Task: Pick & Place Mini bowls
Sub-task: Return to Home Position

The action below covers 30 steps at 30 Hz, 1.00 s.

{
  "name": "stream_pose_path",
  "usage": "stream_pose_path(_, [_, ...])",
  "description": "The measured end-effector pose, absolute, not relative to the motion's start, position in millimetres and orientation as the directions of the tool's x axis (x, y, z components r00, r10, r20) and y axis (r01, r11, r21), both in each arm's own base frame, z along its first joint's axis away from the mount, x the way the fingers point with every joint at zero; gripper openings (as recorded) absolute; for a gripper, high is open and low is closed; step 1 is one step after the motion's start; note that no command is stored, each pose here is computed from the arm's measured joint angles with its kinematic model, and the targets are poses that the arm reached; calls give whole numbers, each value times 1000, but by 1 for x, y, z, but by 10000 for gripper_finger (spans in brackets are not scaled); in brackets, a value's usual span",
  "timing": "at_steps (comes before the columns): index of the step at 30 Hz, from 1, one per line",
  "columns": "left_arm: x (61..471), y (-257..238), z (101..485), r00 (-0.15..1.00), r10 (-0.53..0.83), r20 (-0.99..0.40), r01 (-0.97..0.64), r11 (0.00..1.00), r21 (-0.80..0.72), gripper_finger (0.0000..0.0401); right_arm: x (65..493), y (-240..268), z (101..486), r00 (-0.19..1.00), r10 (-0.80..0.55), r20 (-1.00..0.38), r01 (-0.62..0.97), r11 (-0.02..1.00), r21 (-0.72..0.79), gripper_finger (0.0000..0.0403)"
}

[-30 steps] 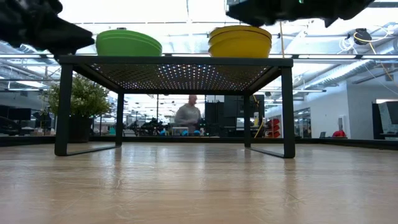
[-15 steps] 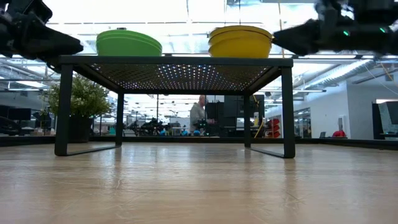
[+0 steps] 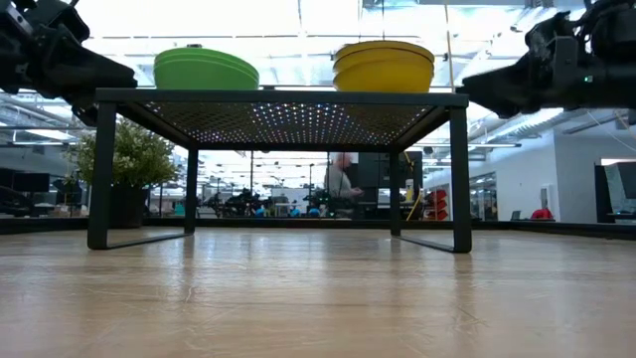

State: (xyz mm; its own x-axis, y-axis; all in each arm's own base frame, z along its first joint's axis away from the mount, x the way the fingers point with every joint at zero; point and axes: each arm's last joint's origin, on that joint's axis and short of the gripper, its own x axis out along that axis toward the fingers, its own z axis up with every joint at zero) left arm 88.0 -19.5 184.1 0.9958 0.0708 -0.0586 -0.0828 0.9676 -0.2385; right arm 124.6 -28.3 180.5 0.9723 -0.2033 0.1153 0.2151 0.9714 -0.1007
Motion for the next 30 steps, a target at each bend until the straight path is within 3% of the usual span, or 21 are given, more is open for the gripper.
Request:
stream_pose_path(5, [88, -20, 184, 996, 71, -58, -83, 967, -239, 74, 126, -28, 172, 979, -200, 32, 202, 974, -100, 215])
stream_pose_path(30, [88, -20, 184, 996, 69, -58, -81, 968, -239, 74, 126, -28, 172, 980, -199, 27, 201, 975, -91, 215])
